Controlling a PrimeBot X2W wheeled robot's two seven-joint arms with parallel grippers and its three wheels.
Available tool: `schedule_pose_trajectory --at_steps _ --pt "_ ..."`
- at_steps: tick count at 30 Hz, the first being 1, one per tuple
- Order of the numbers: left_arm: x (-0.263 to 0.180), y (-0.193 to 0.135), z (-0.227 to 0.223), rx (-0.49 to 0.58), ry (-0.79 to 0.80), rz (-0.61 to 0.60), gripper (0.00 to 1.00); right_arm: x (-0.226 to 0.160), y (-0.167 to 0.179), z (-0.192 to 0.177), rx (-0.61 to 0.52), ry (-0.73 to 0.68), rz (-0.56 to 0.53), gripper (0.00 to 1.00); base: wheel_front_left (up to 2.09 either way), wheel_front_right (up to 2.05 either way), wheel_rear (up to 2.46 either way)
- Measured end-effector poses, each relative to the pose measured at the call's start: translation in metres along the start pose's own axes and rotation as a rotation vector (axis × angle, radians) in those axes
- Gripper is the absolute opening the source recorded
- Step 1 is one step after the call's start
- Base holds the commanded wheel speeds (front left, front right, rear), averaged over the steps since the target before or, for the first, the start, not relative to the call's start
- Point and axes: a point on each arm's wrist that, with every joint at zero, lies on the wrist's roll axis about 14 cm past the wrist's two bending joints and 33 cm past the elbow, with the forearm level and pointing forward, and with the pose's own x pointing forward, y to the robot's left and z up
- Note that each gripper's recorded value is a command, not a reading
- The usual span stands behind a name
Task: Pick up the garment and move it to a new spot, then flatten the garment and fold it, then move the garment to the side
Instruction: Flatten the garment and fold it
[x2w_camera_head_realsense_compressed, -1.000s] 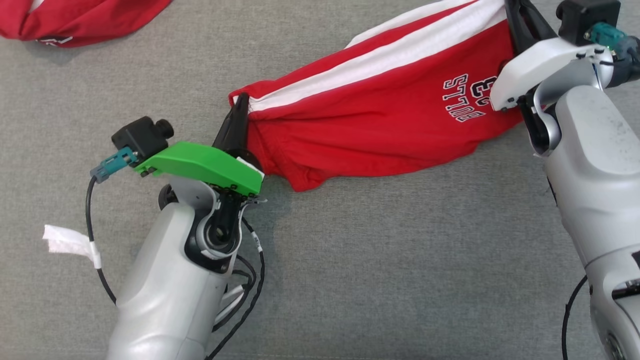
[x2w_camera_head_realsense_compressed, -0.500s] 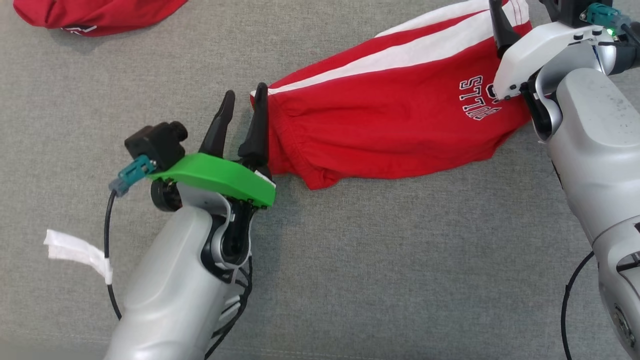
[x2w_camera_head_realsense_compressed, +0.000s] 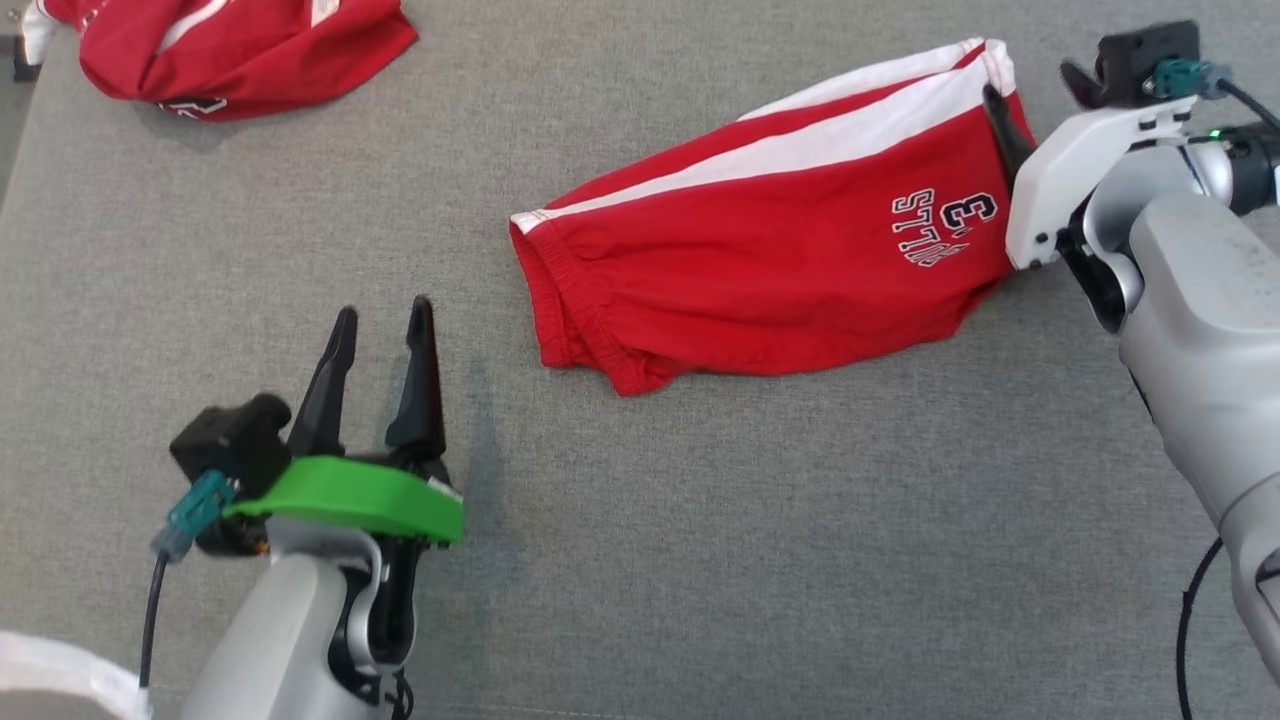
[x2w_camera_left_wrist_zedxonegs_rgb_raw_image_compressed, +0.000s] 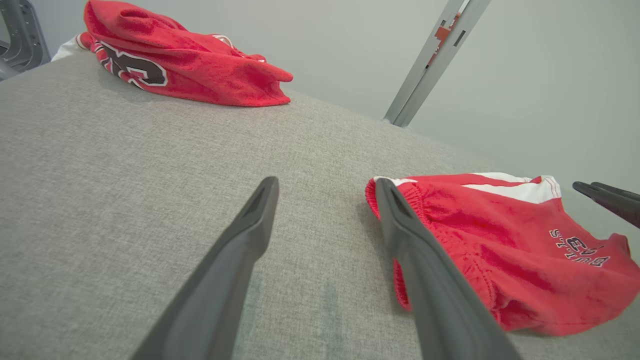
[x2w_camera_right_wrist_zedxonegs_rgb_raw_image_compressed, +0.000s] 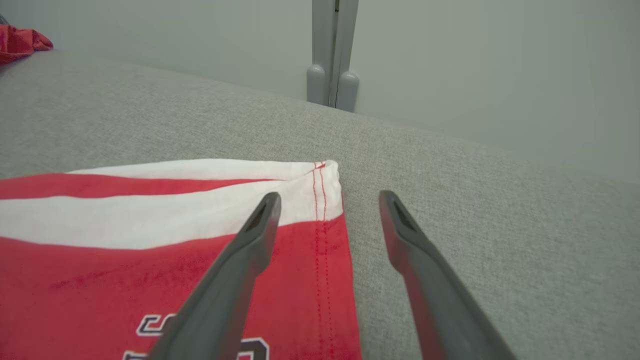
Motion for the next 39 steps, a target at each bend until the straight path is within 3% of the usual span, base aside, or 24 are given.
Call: schedule_pose_trajectory --at_steps 7,17,18,19,21,22,30,39 --pt "-0.023 0.012 0.014 -0.029 -0.056 0.060 1.00 -0.023 -0.018 -0.030 0.036 0.189 -0.030 1.00 0.00 0.00 0.00" --pt "-0.033 0.028 0.016 -0.013 -0.066 0.110 1.00 -0.013 0.005 -0.063 0.134 0.325 0.017 1.00 0.00 0.00 0.00" --pt "-0.034 0.030 0.016 -0.011 -0.068 0.113 1.00 -0.012 0.009 -0.063 0.135 0.330 0.024 0.82 0.00 0.00 0.00" --pt "-0.035 0.031 0.016 -0.011 -0.068 0.116 1.00 -0.012 0.012 -0.063 0.136 0.336 0.031 0.47 0.00 0.00 0.00" --pt "-0.037 0.032 0.017 -0.009 -0.072 0.121 1.00 -0.012 0.016 -0.061 0.136 0.335 0.041 0.24 0.00 0.00 0.00" --pt "-0.037 0.032 0.019 -0.010 -0.075 0.121 1.00 -0.013 0.017 -0.060 0.135 0.332 0.044 0.00 0.00 0.00 0.00" --pt "-0.037 0.018 0.023 -0.010 -0.088 0.068 1.00 -0.027 0.019 -0.052 0.181 0.250 0.034 0.00 0.00 0.00 0.00" --pt "-0.033 -0.007 0.016 -0.009 -0.064 -0.011 1.00 -0.070 -0.022 -0.056 0.270 0.122 -0.072 0.00 0.00 0.00 0.00"
